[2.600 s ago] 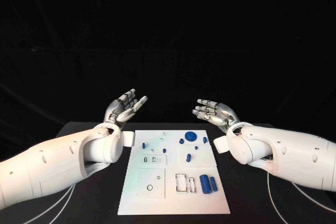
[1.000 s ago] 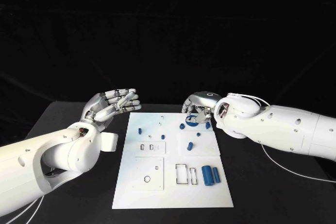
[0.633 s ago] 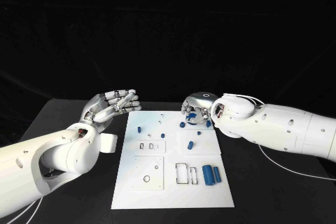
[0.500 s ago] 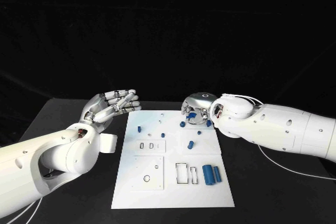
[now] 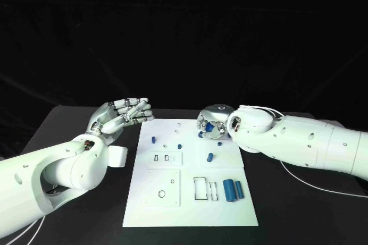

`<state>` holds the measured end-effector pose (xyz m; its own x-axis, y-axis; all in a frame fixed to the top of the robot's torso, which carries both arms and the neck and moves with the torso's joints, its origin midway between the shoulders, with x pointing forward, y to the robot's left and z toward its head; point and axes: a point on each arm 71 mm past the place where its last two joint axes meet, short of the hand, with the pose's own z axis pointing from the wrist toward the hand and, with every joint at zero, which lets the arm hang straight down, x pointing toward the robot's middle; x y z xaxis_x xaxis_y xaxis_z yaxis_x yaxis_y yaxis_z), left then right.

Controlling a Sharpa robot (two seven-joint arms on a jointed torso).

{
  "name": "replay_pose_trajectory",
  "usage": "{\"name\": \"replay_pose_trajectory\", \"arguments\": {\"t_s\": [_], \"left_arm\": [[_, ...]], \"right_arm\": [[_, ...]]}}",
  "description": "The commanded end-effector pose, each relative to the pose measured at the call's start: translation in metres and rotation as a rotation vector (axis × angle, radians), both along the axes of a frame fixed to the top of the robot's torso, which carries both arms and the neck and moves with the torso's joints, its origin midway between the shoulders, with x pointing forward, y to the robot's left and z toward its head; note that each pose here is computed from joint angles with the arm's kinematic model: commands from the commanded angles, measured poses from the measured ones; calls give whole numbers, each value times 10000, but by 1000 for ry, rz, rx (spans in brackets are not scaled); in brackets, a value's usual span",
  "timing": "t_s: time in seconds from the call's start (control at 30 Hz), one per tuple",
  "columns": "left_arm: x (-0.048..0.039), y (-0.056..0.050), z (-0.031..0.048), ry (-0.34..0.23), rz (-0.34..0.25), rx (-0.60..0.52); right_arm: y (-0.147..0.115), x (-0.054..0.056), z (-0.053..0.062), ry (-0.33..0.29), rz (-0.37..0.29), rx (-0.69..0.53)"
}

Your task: Assemble the parts on the task board

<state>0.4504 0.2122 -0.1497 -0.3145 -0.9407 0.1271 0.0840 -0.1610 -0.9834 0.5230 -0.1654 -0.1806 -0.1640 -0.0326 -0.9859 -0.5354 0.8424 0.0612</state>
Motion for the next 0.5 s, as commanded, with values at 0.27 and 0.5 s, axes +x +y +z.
{"name": "replay_pose_trajectory", "arguments": {"t_s": [0.27,0.5], "left_arm": [[-10,-9,25,-7,-21,-5],[-11,-2,28,-7,-20,-4]], "right_arm": [[3,6,-64,24,1,-38],[2,17,-77,25,0,-40]]}}
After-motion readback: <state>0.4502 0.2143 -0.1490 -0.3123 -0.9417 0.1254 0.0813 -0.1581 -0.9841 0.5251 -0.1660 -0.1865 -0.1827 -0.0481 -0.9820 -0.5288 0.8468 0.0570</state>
